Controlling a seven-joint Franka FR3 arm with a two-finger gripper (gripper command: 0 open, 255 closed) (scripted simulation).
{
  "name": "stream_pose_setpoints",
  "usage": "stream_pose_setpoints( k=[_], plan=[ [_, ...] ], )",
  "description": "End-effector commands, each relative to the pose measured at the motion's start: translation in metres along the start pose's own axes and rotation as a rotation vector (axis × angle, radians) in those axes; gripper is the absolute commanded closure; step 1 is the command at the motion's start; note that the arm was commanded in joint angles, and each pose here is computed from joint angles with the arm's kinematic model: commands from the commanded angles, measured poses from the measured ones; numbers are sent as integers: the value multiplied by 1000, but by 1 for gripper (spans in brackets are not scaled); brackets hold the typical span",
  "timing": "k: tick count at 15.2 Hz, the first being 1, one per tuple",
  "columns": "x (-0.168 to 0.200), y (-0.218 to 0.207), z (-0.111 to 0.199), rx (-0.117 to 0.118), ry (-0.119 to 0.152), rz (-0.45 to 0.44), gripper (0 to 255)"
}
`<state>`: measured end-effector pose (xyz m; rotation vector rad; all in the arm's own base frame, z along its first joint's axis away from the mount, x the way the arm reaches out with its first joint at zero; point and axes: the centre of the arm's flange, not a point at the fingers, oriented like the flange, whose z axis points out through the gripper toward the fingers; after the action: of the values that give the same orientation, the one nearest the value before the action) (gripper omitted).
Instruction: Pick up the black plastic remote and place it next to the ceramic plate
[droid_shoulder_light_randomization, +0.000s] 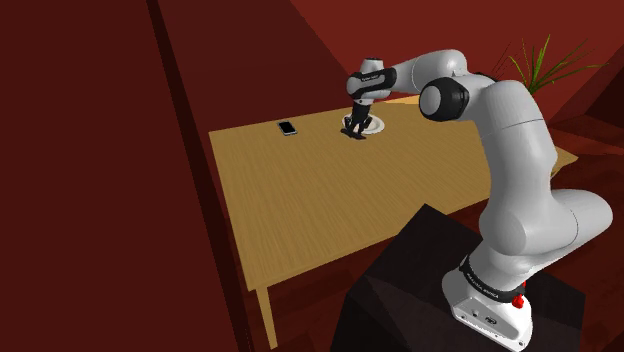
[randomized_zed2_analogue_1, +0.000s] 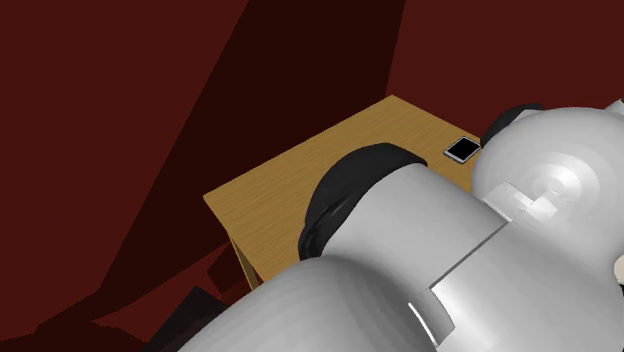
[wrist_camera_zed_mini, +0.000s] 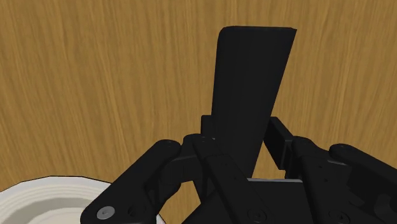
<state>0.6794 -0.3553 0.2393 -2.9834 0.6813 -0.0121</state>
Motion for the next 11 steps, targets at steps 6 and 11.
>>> stream_pose_setpoints(
  k=[6,11],
  plan=[
    [2,4,35,0,1,-1,255],
    [3,6,62,0,1,-1,255]
  ],
)
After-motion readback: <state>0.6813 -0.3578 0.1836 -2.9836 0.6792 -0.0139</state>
